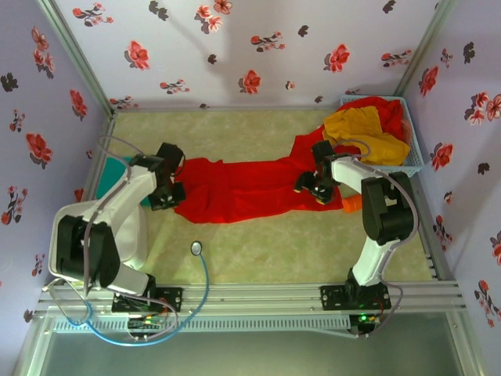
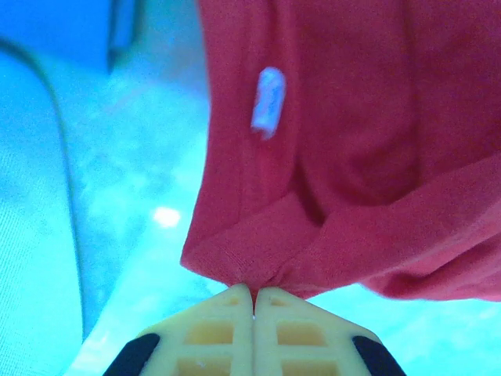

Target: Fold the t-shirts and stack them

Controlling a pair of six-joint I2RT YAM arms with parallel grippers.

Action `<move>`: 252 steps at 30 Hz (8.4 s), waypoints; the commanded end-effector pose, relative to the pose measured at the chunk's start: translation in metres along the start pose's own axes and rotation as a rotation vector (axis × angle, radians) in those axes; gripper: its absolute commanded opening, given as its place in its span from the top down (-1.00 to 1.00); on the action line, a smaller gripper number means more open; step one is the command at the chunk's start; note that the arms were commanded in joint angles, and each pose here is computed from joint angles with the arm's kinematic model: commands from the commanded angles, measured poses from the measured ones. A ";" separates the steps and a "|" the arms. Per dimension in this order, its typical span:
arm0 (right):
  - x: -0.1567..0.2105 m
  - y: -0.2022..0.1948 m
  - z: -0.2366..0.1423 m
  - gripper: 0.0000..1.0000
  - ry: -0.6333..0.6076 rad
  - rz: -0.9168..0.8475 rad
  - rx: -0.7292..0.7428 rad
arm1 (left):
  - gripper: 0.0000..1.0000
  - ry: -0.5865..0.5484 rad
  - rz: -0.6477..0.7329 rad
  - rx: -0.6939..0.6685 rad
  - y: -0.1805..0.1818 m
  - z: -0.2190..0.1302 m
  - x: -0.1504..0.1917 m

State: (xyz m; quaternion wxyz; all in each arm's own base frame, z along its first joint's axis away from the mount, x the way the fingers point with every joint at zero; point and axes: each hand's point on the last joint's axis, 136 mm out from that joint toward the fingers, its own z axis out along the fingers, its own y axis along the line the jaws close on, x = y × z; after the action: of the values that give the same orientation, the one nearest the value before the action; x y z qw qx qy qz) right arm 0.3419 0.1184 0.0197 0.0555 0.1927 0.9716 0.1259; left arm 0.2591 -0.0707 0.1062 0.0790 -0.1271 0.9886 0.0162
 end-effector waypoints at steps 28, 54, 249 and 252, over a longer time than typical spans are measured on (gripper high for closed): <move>0.007 -0.023 0.018 -0.57 0.016 0.074 0.062 | 0.20 0.026 -0.175 0.050 0.019 0.011 0.021; 0.012 -0.034 0.028 -0.57 0.038 0.072 0.102 | 0.14 0.214 -0.092 -0.005 0.018 0.038 0.047; 0.092 -0.020 -0.052 -0.28 0.104 -0.273 0.059 | 0.28 0.273 0.144 0.433 -0.189 0.070 0.186; 0.107 -0.031 -0.044 -0.27 0.122 -0.264 0.046 | 0.28 0.282 0.136 0.425 -0.183 0.071 0.189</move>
State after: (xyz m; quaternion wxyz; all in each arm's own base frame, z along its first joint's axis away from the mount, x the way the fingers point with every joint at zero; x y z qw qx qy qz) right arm 0.2361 0.1207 0.0513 0.0126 0.0560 0.9946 0.0869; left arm 0.1706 -0.3015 0.0205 0.0273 -0.0395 0.9732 -0.2247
